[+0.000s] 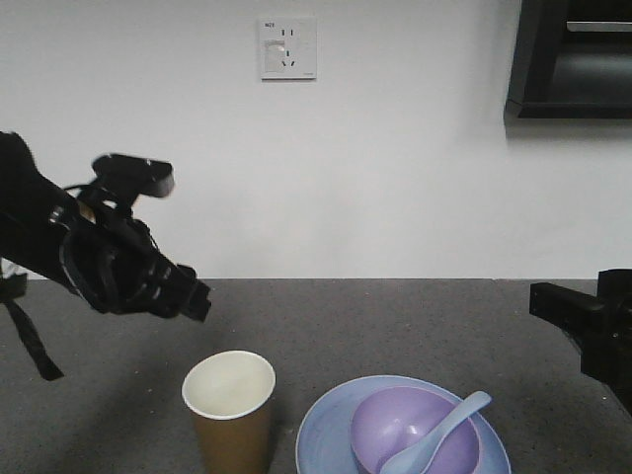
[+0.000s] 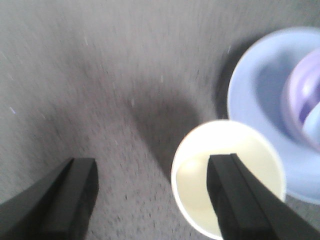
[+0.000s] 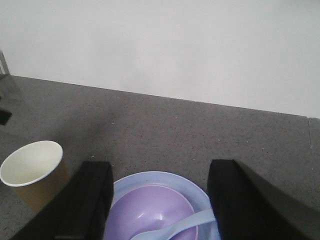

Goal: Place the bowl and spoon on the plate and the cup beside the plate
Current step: 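Release the cup and raise the left gripper away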

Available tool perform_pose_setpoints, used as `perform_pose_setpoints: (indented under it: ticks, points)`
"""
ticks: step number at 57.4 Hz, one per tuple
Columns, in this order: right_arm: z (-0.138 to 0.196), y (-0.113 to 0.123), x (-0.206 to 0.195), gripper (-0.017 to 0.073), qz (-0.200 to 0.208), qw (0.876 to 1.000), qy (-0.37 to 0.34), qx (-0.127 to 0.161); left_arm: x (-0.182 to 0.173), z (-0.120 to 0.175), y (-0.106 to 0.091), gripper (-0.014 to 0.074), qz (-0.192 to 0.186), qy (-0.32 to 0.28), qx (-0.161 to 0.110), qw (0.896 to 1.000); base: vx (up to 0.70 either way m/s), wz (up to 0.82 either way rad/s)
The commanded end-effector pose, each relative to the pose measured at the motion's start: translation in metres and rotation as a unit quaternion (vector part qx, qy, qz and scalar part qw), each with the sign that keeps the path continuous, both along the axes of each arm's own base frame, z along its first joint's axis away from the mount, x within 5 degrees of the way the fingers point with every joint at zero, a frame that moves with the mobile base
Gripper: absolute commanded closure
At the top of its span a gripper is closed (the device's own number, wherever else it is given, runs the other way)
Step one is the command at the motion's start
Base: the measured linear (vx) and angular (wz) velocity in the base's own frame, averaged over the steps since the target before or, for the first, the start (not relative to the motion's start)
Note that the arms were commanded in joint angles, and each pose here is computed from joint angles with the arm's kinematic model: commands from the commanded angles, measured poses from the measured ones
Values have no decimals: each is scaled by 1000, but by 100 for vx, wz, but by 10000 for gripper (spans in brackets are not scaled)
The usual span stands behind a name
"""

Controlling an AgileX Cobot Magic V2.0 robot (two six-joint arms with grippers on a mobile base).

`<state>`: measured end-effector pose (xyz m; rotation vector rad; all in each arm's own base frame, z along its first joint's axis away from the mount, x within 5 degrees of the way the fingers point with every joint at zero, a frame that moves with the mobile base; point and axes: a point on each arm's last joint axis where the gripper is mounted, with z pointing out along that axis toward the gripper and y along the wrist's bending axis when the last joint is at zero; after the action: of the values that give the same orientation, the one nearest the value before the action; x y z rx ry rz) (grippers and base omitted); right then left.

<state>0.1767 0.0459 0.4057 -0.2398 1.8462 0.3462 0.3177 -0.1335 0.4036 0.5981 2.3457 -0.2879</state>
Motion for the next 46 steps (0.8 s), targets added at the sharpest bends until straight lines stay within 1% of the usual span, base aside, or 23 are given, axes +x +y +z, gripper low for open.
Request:
perform_pose_setpoints:
  ticks: [1,4,8,13,16,19,24,28,32,34,46]
  points:
    - [17,-3,-2,83,-16,999,-50,14,-30,61,12,69,10,-138,-50,989,0,0]
    - [17,-3,-2,83,-15,999,-48,13,-45,79,20,89,19,-183,-54,981,0,0]
    - [17,-3,-3,83,-14,999,-47,13,-61,95,30,130,38,-221,-64,973,0,0]
    - [17,-3,-3,83,-14,999,-47,13,-85,102,43,197,64,-250,-80,963,0,0]
    - [17,-3,-2,83,-15,999,-48,13,-98,99,50,248,76,-253,-86,961,0,0]
    - [17,-3,-2,83,-15,999,-48,13,-112,91,56,309,84,-247,-91,961,0,0]
    - [17,-3,-2,83,-15,999,-48,13,-135,72,67,434,89,-252,-80,960,0,0]
    - [17,-3,-2,83,-15,999,-48,13,-151,62,74,529,88,-274,-78,954,0,0]
    - [17,-3,-2,83,-15,999,-48,13,-166,58,80,603,89,-297,-88,947,0,0]
    - [17,-3,-2,83,-15,999,-48,13,-173,56,83,602,90,-302,-93,945,0,0]
    - [17,-3,-2,83,-15,999,-48,13,-204,55,95,601,91,-321,-99,937,0,0]
